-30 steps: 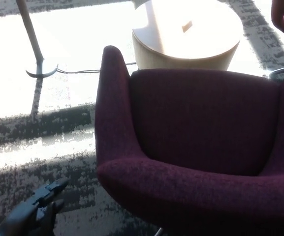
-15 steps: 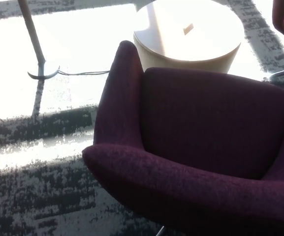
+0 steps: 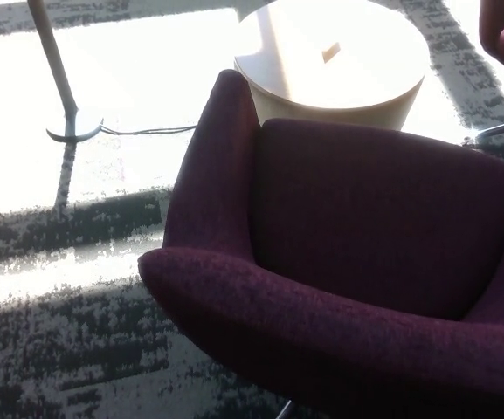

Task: The robot stands in front of a sofa and uses its left hand to push the left side of the sofa

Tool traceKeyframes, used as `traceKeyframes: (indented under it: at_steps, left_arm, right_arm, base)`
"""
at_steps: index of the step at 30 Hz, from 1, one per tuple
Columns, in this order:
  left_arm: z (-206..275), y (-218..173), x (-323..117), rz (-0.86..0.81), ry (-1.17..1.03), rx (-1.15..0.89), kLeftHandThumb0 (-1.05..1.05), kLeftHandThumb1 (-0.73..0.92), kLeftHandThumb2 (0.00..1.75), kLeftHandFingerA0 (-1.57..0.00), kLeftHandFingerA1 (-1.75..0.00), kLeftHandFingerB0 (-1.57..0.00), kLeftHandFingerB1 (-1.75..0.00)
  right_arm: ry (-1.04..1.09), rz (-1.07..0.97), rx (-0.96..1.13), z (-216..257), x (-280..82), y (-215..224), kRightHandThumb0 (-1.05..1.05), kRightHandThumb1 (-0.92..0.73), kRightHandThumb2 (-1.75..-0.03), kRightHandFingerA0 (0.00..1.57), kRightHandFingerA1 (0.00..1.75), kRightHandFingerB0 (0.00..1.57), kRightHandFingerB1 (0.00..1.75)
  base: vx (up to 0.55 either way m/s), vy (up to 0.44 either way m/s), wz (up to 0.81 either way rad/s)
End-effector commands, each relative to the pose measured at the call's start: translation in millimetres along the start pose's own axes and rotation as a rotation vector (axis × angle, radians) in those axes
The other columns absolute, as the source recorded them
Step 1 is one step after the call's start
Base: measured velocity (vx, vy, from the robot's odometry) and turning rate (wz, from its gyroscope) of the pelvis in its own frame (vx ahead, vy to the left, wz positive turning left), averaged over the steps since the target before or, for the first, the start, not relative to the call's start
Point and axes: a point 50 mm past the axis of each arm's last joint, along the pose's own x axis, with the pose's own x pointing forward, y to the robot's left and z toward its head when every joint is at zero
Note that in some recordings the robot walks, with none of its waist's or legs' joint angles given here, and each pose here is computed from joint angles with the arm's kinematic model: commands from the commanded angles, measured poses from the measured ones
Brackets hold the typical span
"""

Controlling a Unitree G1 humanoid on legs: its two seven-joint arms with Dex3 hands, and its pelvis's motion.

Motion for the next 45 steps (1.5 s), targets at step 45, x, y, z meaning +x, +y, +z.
traceKeyframes:
  at_steps: [45]
  left_arm:
    - [-13,10,-6,0.077,0.095,0.103,-0.84,0.85,1.2,-0.07,-0.37,-0.06,-0.22]
  right_arm:
    - [0.025,0.08,-0.069,-3,-8,13,-0.52,-0.73,-0.62,0.62,0.67,0.66,0.44]
  base:
    - [0.0,0.0,0.0]
